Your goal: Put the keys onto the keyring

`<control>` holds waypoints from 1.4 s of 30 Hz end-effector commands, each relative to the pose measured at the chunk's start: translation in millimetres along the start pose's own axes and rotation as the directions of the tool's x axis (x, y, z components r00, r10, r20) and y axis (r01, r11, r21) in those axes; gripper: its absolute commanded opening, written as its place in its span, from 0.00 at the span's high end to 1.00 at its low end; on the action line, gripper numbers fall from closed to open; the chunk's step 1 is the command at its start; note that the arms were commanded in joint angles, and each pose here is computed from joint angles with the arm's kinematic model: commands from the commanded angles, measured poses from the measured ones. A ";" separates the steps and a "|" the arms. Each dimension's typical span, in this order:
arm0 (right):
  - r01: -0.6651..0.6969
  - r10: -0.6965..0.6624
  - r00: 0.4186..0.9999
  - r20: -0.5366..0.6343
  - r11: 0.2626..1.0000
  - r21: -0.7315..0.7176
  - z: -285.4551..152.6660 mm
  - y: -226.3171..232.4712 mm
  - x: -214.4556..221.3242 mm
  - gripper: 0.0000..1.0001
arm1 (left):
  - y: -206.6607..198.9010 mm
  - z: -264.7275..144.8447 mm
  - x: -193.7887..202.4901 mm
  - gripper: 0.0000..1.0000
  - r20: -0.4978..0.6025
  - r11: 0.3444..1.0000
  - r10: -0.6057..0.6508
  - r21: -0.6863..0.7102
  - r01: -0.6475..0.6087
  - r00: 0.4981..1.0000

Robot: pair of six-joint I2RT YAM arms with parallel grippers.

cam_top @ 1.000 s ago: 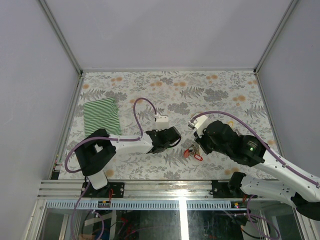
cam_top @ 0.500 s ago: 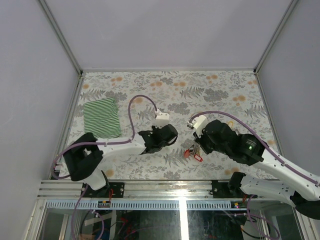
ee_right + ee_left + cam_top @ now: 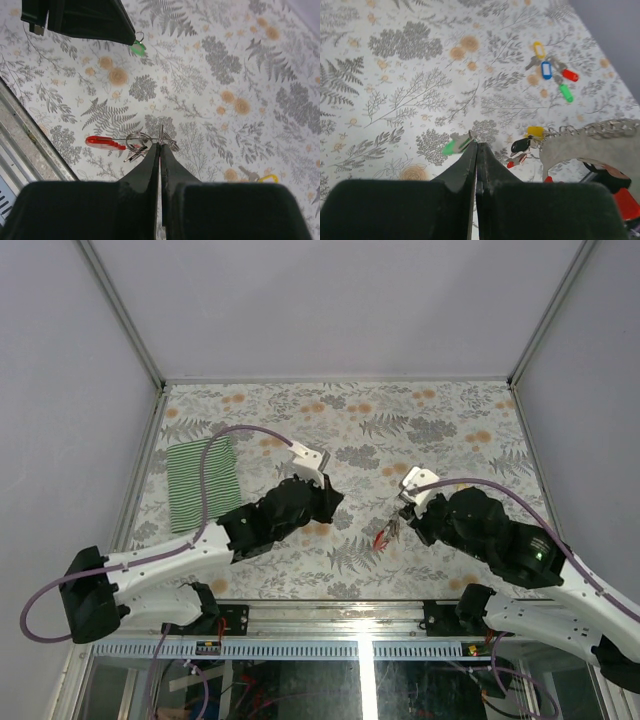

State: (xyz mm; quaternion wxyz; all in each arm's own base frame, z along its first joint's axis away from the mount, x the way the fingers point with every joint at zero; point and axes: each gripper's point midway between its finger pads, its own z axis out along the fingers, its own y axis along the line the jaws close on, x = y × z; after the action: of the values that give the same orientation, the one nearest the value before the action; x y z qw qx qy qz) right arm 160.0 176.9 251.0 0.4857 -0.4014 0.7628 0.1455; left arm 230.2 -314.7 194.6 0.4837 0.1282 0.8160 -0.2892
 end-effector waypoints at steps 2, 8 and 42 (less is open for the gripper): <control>0.077 -0.080 0.964 0.253 0.997 0.022 -16.6 -8.5 -55.4 1.00 | -26.6 -26.2 -46.1 1.00 0.100 0.991 0.029 0.126 -0.042 0.995; 0.118 -0.112 0.940 0.322 0.993 0.002 -30.5 -7.1 -85.1 1.00 | -47.2 -46.4 -65.7 1.00 0.100 0.971 0.090 0.214 -0.110 0.991; 0.265 0.016 0.898 0.440 0.779 -0.569 -28.5 78.5 -169.1 1.00 | -62.4 -140.7 -159.4 1.00 0.466 0.468 0.360 0.660 -0.588 0.809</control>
State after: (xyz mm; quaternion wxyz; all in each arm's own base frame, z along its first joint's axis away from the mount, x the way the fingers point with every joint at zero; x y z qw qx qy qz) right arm 119.7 282.4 341.8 0.4517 -0.5579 0.5950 0.3616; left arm 198.0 -276.9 384.5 0.5450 0.4549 0.5292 -0.4648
